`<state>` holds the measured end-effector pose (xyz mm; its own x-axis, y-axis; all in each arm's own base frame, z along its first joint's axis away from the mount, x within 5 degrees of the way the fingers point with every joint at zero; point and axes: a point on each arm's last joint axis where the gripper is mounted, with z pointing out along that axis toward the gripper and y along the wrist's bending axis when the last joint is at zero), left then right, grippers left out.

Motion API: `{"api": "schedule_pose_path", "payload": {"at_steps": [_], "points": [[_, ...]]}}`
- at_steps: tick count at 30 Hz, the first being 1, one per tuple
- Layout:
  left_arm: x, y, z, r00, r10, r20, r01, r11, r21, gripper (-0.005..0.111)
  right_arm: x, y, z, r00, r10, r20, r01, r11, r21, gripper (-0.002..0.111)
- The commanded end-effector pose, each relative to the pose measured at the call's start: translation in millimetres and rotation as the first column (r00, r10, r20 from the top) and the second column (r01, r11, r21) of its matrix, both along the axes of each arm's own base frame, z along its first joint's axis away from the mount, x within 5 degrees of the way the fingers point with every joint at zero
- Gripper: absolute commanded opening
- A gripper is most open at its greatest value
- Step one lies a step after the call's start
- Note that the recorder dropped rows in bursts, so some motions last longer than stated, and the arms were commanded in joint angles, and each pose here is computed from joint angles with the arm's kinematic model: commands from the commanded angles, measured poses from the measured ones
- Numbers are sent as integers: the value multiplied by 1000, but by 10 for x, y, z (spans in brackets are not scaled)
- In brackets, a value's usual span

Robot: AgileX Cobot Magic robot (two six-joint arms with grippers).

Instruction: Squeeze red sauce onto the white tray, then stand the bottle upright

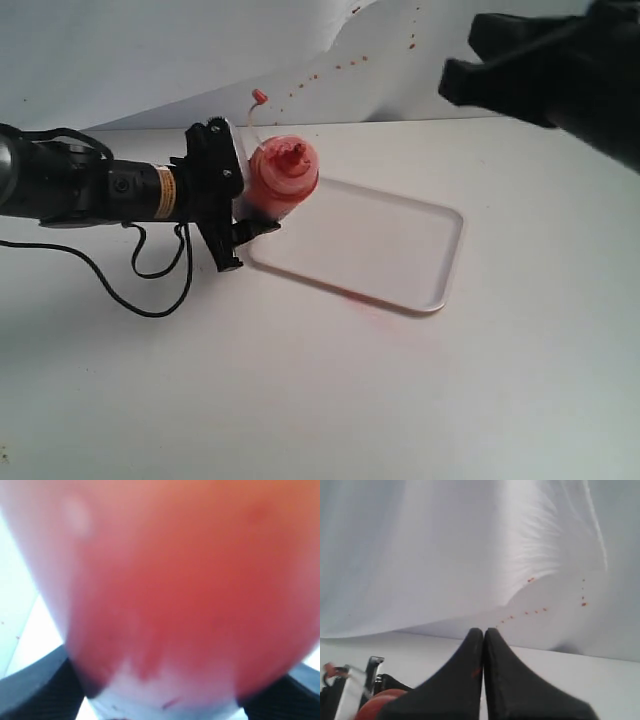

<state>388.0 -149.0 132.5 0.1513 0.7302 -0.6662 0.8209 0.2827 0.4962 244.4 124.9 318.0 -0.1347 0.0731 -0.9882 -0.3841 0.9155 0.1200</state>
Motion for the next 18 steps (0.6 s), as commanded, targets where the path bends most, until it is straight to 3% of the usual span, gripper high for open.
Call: {"api": "schedule_pose_path", "payload": {"at_steps": [1, 6, 10, 12, 13, 14, 15, 16, 18], "points": [[29, -158, 199, 993, 15, 116, -8, 998, -60, 0, 614, -10, 65, 986, -39, -161, 27, 997, -76, 0], [73, -137, 233, 978, 22, 208, -17, 999, -28, 0, 1045, -204, 27, 952, -89, -293, 45, 987, -154, 0], [94, -124, 249, 963, 11, 268, -14, 1000, 11, 0, 1287, -291, -105, 911, -50, -410, -36, 979, -201, 0], [126, -103, 276, 949, 35, 314, -43, 999, 17, 0, 1432, -276, -188, 878, 133, -461, -218, 967, -135, 0], [143, -95, 297, 934, 36, 356, -50, 998, 30, 0, 1517, -266, -220, 821, 372, -434, -407, 913, 14, 0], [148, -96, 310, 925, 29, 378, -45, 998, 35, 0, 1557, -293, -218, 794, 471, -384, -481, 873, 77, 0], [154, -96, 324, 910, 10, 414, -37, 998, 58, 0, 1636, -345, -280, 706, 637, -309, -619, 767, 166, 0], [156, -99, 334, 901, -1, 434, -31, 997, 66, 0, 1693, -370, -338, 686, 661, -305, -634, 748, 196, 0], [167, -99, 363, 885, 6, 465, -36, 998, 55, 0, 1859, -449, -562, 698, 633, -336, -598, 773, 213, 0]]}}
